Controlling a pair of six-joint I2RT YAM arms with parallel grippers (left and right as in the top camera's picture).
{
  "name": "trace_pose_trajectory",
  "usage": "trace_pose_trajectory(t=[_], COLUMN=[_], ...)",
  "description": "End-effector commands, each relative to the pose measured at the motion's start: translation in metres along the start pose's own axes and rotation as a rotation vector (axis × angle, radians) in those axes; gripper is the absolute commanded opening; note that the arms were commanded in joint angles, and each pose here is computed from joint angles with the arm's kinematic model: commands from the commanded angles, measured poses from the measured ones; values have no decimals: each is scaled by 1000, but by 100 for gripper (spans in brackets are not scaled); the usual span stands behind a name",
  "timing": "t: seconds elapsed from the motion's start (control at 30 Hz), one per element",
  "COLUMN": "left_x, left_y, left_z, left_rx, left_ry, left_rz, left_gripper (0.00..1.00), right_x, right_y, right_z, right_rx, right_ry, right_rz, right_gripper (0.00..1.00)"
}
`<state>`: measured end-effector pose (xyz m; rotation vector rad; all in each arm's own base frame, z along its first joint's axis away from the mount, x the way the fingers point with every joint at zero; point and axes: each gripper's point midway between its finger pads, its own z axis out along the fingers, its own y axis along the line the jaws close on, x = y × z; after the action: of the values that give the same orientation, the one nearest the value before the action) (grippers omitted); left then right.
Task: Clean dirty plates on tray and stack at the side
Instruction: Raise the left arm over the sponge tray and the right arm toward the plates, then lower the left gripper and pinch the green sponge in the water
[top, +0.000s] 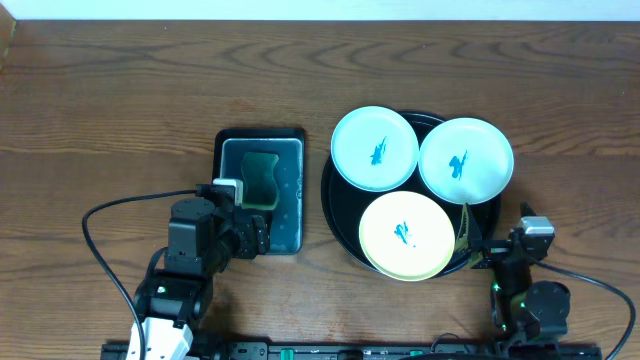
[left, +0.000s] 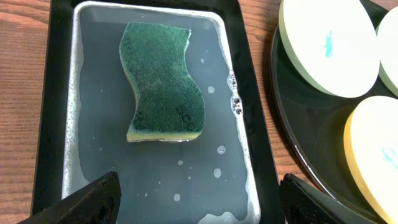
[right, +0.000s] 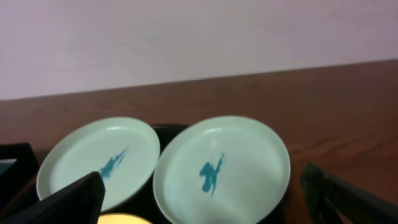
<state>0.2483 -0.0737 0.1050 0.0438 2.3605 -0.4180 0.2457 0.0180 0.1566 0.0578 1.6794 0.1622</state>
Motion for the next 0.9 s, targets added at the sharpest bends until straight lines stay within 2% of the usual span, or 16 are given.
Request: trace_pose_trajectory(t=[0.0, 0.27, 0.6, 0.87], left_x=[-15, -32, -41, -57], left_y=[-2, -2, -3, -7], left_z=[-5, -9, -7, -8], left_rx=[-3, -24, -56, -78], left_ry=[-33, -43, 112, 212], left_rz=[-7, -6, -38, -58], left_gripper=[82, 82, 82, 82], right_x=[-20, -29, -39, -36], right_y=[-2, 0, 4, 18], right_z=[-2, 16, 51, 59], right_rx=[22, 44, 65, 10], right_ry=[5, 178, 408, 621], right_rz=[23, 23, 26, 31], right_gripper=[99, 99, 99, 99])
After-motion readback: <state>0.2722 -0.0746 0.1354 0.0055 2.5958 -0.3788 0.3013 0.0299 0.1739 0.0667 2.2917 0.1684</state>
